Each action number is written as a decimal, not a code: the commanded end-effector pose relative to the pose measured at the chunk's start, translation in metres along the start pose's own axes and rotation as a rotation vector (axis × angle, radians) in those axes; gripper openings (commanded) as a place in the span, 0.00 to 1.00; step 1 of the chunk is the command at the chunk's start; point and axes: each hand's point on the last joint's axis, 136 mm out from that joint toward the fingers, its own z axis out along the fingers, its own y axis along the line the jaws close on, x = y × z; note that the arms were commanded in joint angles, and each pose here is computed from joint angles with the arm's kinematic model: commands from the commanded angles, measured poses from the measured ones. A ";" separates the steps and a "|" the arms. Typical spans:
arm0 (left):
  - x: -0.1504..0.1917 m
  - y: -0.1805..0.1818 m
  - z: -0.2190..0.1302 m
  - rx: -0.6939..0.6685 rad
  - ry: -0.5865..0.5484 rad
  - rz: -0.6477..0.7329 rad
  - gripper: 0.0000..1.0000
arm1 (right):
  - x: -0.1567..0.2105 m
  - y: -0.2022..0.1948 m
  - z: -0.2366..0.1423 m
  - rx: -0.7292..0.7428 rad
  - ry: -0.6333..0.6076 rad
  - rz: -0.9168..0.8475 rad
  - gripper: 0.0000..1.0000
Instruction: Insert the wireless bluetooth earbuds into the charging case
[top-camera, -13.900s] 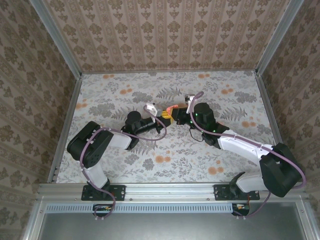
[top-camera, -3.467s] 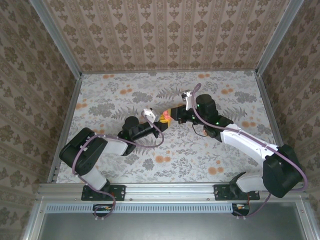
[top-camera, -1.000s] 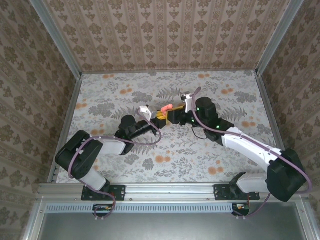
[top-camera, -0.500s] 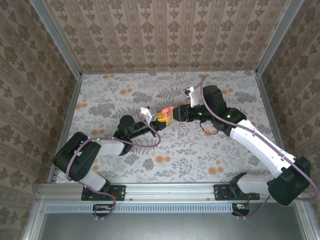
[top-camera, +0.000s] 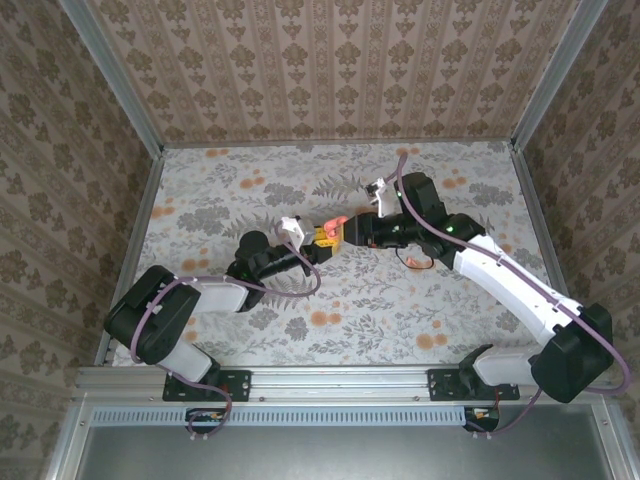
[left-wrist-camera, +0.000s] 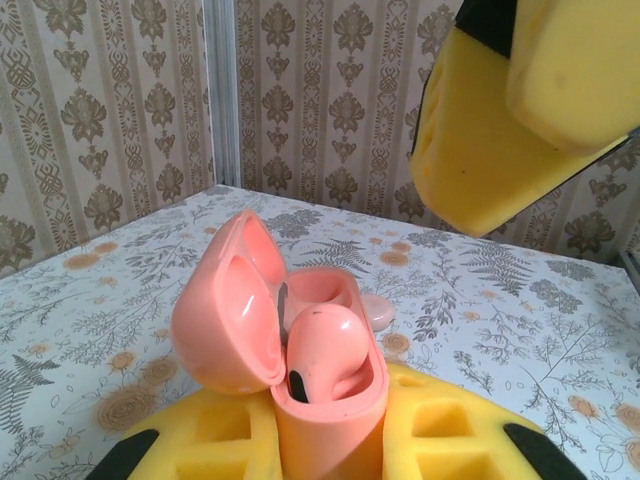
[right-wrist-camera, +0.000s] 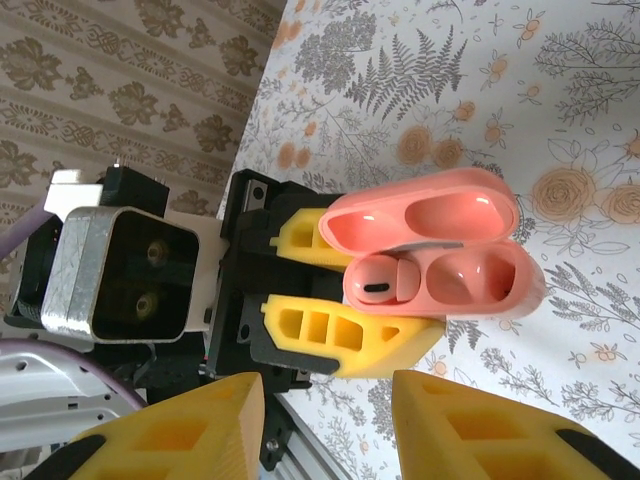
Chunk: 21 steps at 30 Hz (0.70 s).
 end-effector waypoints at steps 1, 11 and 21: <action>-0.010 -0.007 -0.003 0.024 -0.027 0.041 0.12 | -0.008 0.008 0.002 -0.031 -0.009 0.012 0.38; -0.012 -0.008 -0.002 0.026 -0.029 0.041 0.12 | -0.015 0.006 0.010 -0.033 -0.024 0.011 0.35; -0.012 -0.010 -0.003 0.028 -0.025 0.046 0.12 | -0.012 0.004 0.021 -0.046 0.003 0.024 0.34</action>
